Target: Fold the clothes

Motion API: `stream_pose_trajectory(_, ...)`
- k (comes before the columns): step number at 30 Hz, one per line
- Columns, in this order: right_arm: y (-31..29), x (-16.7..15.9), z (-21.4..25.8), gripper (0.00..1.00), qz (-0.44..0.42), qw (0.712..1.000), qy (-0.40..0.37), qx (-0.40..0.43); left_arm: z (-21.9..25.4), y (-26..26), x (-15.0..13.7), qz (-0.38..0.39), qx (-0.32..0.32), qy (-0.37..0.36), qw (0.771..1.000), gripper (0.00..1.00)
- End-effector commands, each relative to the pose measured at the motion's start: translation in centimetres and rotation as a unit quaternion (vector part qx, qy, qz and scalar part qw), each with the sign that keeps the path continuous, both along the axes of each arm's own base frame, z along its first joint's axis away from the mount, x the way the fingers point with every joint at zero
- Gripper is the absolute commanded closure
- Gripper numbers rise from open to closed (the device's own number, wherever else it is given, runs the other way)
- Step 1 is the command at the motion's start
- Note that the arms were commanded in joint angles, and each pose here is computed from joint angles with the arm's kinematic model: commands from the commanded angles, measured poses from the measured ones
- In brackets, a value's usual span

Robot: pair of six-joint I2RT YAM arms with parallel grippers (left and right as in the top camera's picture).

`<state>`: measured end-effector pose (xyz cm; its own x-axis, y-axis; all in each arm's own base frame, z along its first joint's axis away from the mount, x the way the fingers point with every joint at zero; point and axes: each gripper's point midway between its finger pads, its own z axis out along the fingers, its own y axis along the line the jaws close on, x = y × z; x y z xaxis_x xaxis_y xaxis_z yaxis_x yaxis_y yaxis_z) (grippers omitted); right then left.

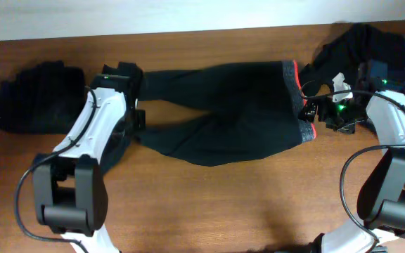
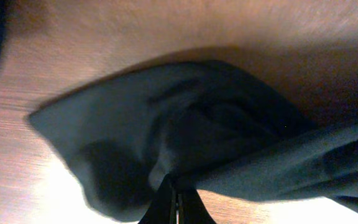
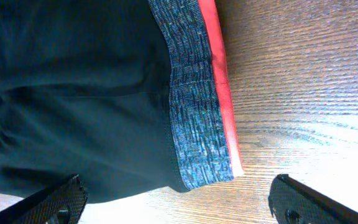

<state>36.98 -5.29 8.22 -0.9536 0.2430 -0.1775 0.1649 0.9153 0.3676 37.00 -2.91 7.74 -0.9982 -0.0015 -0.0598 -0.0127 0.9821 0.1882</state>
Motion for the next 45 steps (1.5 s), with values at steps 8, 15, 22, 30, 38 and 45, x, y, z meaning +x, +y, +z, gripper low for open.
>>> stream_pose_trajectory(8,0.4,0.3,0.6,0.01,0.002,1.0,-0.005,0.006,3.7,3.1,2.3,0.03,0.088,-0.076,0.993,1.0)
stream_pose_trajectory(15,0.4,0.4,0.6,0.01,0.002,1.0,-0.007,0.005,7.6,2.6,-0.3,0.065,0.064,-0.053,0.994,1.0)
stream_pose_trajectory(22,0.4,0.4,0.6,0.01,0.003,1.0,-0.007,0.007,8.0,-0.8,-4.9,0.063,-0.042,0.041,0.996,1.0)
stream_pose_trajectory(30,0.8,0.4,0.6,0.02,0.008,1.0,-0.007,0.009,7.9,-3.3,-5.4,0.023,-0.11,0.061,0.992,1.0)
stream_pose_trajectory(38,1.6,0.5,0.6,0.01,0.018,1.0,-0.006,0.005,6.9,-1.6,-0.8,0.049,-0.054,-0.023,0.997,1.0)
stream_pose_trajectory(45,1.6,0.4,0.5,0.01,0.018,1.0,-0.004,0.006,4.1,1.3,-0.2,0.082,0.032,0.0,0.996,0.33)
